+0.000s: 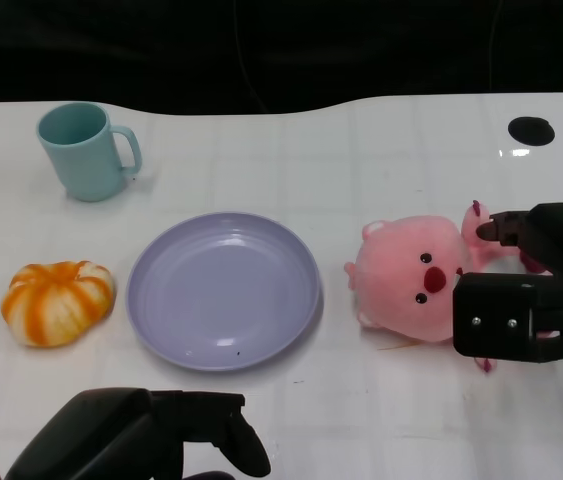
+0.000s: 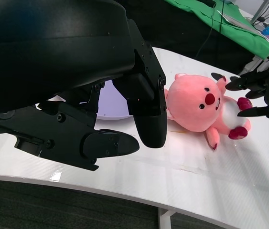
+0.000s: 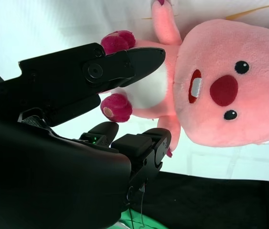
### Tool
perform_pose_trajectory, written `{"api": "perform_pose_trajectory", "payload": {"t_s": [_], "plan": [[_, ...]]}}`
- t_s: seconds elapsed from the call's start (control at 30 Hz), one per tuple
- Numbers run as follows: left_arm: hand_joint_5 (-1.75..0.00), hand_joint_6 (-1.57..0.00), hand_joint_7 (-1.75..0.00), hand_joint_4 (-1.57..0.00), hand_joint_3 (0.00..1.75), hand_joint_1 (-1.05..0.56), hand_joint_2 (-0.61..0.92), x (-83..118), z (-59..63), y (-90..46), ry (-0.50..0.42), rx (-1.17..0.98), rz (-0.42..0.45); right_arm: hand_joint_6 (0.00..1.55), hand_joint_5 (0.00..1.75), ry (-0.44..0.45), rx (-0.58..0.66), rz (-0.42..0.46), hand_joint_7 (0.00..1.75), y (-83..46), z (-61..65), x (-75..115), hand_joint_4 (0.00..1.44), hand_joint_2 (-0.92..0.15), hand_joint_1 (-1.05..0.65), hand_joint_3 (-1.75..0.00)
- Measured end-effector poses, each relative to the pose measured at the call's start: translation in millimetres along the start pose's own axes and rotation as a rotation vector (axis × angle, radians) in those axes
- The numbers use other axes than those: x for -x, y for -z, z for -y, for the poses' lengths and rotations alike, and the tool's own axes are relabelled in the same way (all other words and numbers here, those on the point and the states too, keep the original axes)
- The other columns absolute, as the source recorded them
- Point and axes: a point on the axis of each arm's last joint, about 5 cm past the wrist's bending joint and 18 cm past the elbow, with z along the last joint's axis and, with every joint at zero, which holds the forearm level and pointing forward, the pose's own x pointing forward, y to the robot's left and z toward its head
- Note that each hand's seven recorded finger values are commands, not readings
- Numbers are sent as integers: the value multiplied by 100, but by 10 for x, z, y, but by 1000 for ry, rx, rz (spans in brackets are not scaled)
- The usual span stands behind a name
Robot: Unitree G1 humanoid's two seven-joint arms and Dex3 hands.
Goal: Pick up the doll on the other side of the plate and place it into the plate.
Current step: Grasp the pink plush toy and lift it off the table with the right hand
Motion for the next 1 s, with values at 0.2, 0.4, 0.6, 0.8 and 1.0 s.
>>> {"api": "perform_pose_trajectory", "payload": {"t_s": [0.2, 0.4, 0.6, 0.8, 1.0], "plan": [[-159, -72, -89, -63, 40, -22, 92, 9, 3, -2, 0, 6, -10, 45, 48, -18, -8, -14, 2, 9, -25, -64, 24, -92, -68, -19], [-162, -72, -90, -62, 40, -21, 92, 8, 4, -3, 0, 7, -9, 44, 45, -56, -4, -24, 1, -14, -80, -156, 23, -92, -70, -18], [-162, -72, -90, -62, 39, -22, 92, 11, 8, -3, 1, 8, -12, 46, 42, -95, 26, -39, 1, -59, -78, -280, 24, -92, -75, -17], [-158, -72, -89, -63, 40, -22, 92, 30, 19, 2, 4, 14, -23, 42, 40, -126, 64, -58, 0, -111, -93, -440, 20, -92, -83, -13], [-161, -73, -89, -63, 38, -22, 92, 55, 22, -4, 3, 13, -35, 37, 38, -136, 98, -74, 0, -161, -121, -576, 17, -92, -83, -11]]}}
